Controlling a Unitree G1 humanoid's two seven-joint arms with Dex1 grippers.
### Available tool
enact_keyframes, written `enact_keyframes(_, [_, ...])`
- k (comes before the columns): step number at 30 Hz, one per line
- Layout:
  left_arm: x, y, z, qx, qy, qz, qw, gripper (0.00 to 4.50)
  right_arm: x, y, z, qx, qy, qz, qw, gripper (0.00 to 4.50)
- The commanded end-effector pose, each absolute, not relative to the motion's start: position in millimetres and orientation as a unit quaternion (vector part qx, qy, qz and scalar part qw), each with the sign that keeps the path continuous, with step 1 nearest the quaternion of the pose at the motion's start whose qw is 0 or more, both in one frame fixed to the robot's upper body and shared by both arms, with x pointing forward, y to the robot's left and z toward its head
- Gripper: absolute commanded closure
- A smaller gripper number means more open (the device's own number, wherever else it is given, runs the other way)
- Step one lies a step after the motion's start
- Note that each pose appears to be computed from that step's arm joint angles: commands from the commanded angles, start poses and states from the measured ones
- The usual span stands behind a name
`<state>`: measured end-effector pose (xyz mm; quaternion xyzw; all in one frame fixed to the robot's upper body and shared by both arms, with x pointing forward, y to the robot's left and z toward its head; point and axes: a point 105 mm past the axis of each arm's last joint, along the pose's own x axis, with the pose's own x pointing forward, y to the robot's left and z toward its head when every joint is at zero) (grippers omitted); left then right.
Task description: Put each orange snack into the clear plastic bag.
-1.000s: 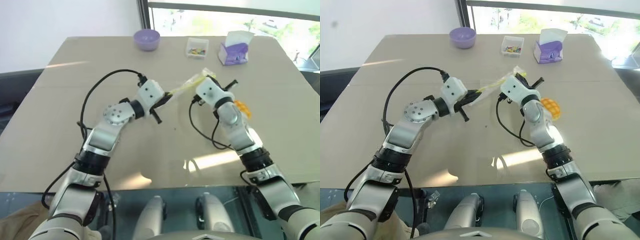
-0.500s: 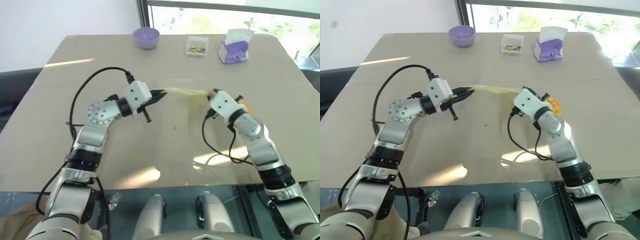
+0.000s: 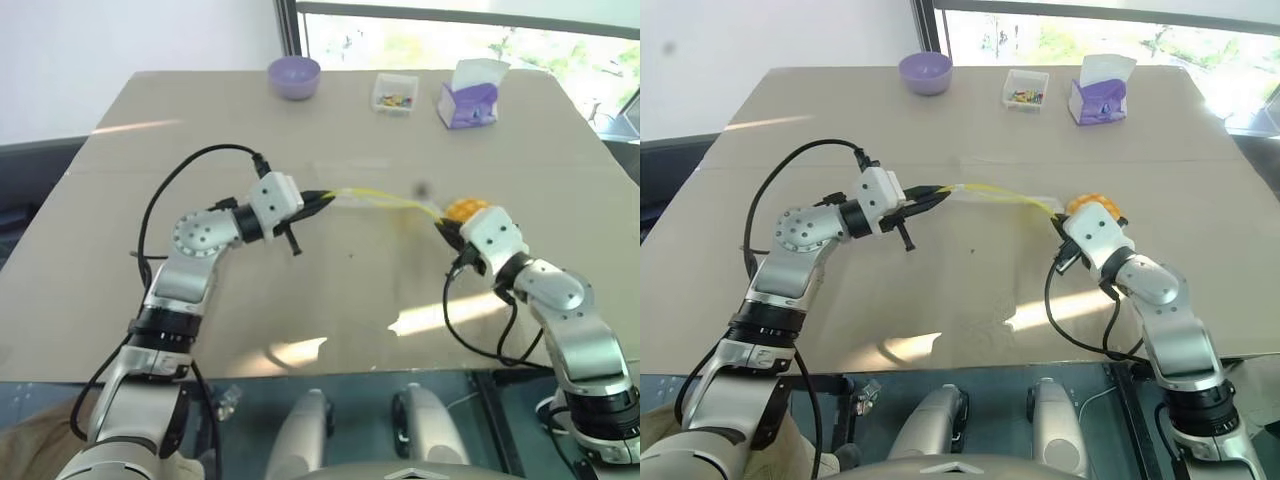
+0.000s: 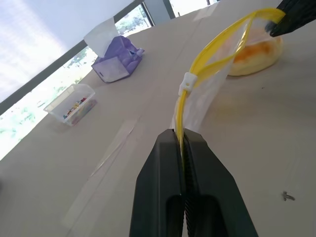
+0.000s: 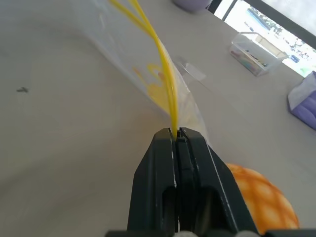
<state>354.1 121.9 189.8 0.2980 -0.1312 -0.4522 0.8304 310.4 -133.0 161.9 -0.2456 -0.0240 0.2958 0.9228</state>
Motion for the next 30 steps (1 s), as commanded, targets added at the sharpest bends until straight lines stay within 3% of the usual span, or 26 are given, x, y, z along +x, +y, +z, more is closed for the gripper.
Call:
enact_keyframes(1, [349.6,117.7,202.5,0.305,-0.157,-0.45,0.824,4.5,306.4,-138.9,177.1,-0.253,-0.046,0.289,0.922,4.49])
enact_keyframes(3, [349.7,117.6,201.9,0.304,-0.157,-0.451,0.825,4.5,309.0,-143.6,174.8,-0.265,-0.039,0.282,0.921,4.49])
enact_keyframes(6, [350.7,119.8,200.9,0.308,-0.154,-0.447,0.826,4.5,319.1,-159.3,165.3,-0.31,-0.027,0.249,0.917,3.69])
enact_keyframes(8, [351.4,121.1,200.8,0.31,-0.153,-0.444,0.827,4.5,321.9,-164.2,160.9,-0.324,-0.024,0.239,0.915,2.63])
enact_keyframes(10, [352.6,122.8,200.4,0.316,-0.151,-0.438,0.828,4.5,319.0,-168.3,158.1,-0.329,-0.016,0.248,0.911,1.92])
enact_keyframes(13, [354.7,124.8,199.6,0.324,-0.149,-0.431,0.829,4.5,312.8,-172.5,172.4,-0.296,-0.032,0.261,0.918,1.92])
enact_keyframes(18, [357.2,126.5,197.3,0.334,-0.142,-0.422,0.831,4.5,304.8,-133.4,195.4,-0.244,-0.077,0.318,0.913,4.42])
enact_keyframes(23, [360.2,125.8,197.1,0.336,-0.141,-0.416,0.833,4.5,310.7,-92.2,196.4,-0.225,-0.089,0.353,0.904,4.42])
enact_keyframes(30, [359.3,120.7,197.4,0.337,-0.148,-0.414,0.833,4.5,332.6,-65.1,191.8,-0.219,-0.094,0.352,0.905,4.42])
